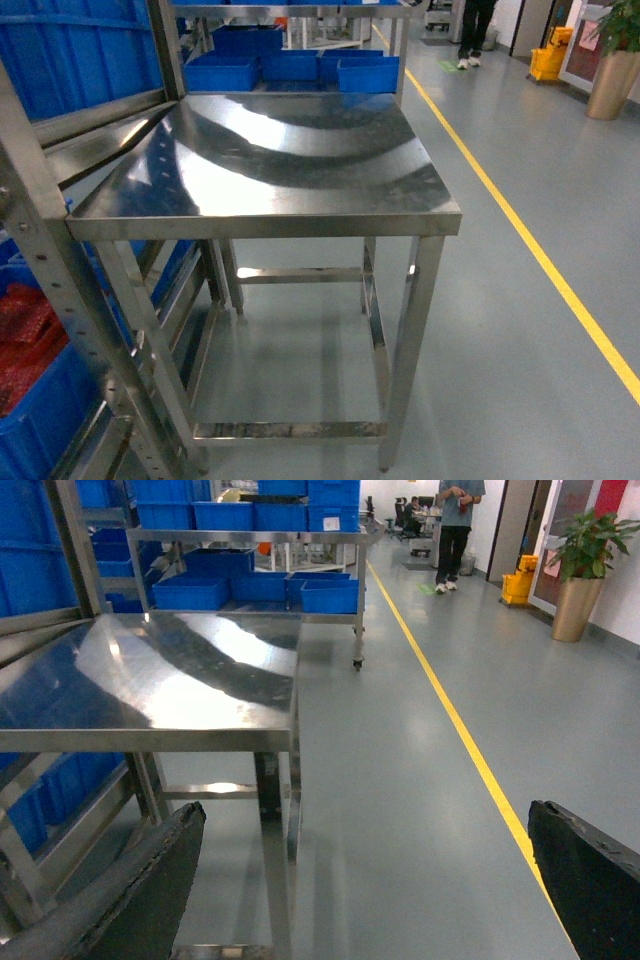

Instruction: Pick blue part to blue bin on bottom shelf

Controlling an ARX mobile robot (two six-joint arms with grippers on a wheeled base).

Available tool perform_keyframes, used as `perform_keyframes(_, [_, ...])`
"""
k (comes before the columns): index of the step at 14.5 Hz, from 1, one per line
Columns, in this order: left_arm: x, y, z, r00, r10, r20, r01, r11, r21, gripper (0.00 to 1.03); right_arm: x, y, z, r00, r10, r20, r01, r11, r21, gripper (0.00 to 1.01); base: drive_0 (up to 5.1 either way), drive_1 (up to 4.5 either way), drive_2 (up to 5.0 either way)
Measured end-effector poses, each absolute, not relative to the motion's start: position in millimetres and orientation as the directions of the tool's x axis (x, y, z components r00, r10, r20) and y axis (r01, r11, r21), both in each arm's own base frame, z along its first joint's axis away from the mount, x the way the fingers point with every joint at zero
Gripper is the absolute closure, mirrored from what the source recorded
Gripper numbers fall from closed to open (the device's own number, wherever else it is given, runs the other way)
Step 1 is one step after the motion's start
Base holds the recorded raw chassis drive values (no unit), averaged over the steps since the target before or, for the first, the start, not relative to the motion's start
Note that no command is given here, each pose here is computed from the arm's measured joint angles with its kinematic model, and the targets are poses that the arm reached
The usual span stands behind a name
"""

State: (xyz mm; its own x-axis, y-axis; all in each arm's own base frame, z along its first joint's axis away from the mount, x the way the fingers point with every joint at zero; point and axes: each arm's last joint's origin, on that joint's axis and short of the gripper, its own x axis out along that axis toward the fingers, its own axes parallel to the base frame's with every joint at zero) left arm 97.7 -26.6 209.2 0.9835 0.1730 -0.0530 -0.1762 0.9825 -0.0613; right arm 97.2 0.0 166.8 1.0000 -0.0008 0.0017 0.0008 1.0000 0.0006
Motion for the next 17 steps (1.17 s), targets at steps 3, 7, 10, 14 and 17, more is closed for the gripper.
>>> perform_keyframes(3, [97.5, -26.5, 209.6, 0.984, 0.174, -0.049, -0.177, 0.982, -0.064, 0.59, 97.2, 0.0, 167.2, 1.000, -0.001, 0.006, 0.001, 1.000, 0.001, 0.03, -5.0, 2.45, 2.4])
perform_keyframes(7, [97.6, -26.5, 209.3, 0.983, 0.174, -0.051, -0.177, 0.982, -0.062, 0.59, 97.2, 0.0, 166.8, 1.000, 0.000, 0.002, 0.000, 1.000, 0.000, 0.03, -5.0, 2.43, 2.4])
perform_keyframes(10, [97.5, -26.5, 209.6, 0.984, 0.174, -0.049, -0.177, 0.982, -0.064, 0.59, 97.2, 0.0, 166.9, 1.000, -0.001, 0.002, 0.001, 1.000, 0.001, 0.03, -5.0, 2.49, 2.5])
perform_keyframes(14, [97.5, -26.5, 209.8, 0.984, 0.174, -0.048, -0.177, 0.982, -0.065, 0.59, 97.2, 0.0, 167.2, 1.000, 0.000, 0.006, 0.000, 1.000, 0.000, 0.03, -5.0, 2.41, 2.4])
perform_keyframes(17, [97.6, -26.5, 209.6, 0.984, 0.174, -0.049, -0.177, 0.982, -0.064, 0.59, 97.2, 0.0, 166.8, 1.000, -0.001, 0.001, 0.001, 1.000, 0.001, 0.03, -5.1, 2.38, 2.4])
